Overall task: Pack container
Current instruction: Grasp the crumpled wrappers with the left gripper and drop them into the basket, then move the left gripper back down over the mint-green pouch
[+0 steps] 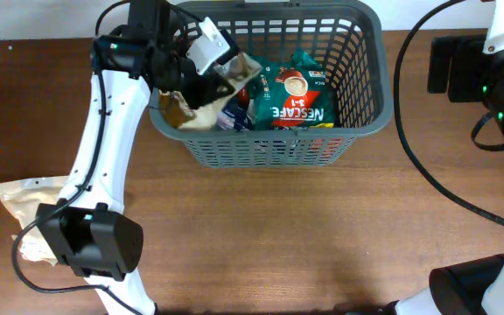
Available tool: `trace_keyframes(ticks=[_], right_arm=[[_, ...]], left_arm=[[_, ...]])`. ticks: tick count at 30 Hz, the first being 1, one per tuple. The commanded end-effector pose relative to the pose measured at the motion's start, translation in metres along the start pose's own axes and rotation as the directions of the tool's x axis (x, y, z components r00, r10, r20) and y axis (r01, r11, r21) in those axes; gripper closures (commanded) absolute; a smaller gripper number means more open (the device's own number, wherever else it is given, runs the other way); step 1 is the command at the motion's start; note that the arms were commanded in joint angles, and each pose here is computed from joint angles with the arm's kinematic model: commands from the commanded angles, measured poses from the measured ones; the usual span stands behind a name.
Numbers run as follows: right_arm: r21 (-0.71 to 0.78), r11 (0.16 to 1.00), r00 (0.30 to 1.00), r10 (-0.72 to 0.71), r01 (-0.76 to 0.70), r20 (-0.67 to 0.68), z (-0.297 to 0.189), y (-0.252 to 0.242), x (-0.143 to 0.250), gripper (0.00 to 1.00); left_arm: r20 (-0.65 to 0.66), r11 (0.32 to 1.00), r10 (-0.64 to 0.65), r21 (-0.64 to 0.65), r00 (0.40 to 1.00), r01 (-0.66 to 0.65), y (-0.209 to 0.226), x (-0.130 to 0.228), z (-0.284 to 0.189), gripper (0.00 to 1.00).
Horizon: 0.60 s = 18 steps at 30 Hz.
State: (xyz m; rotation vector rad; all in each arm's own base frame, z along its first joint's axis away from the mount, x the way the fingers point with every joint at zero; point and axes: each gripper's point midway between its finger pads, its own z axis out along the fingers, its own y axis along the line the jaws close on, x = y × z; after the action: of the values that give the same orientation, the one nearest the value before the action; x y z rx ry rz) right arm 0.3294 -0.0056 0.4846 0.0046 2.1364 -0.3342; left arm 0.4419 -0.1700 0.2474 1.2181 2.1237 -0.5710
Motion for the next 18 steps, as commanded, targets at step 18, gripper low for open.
trace_keyframes(ticks=[18], right_arm=[[-0.034,0.999,1.000,0.020,-0.020,0.009,-0.002,0.004,-0.001,0.01]], left_arm=[[0.345,0.375,-0.406,-0.782,0.847,0.498,0.211,0.084,-0.218,0.19]])
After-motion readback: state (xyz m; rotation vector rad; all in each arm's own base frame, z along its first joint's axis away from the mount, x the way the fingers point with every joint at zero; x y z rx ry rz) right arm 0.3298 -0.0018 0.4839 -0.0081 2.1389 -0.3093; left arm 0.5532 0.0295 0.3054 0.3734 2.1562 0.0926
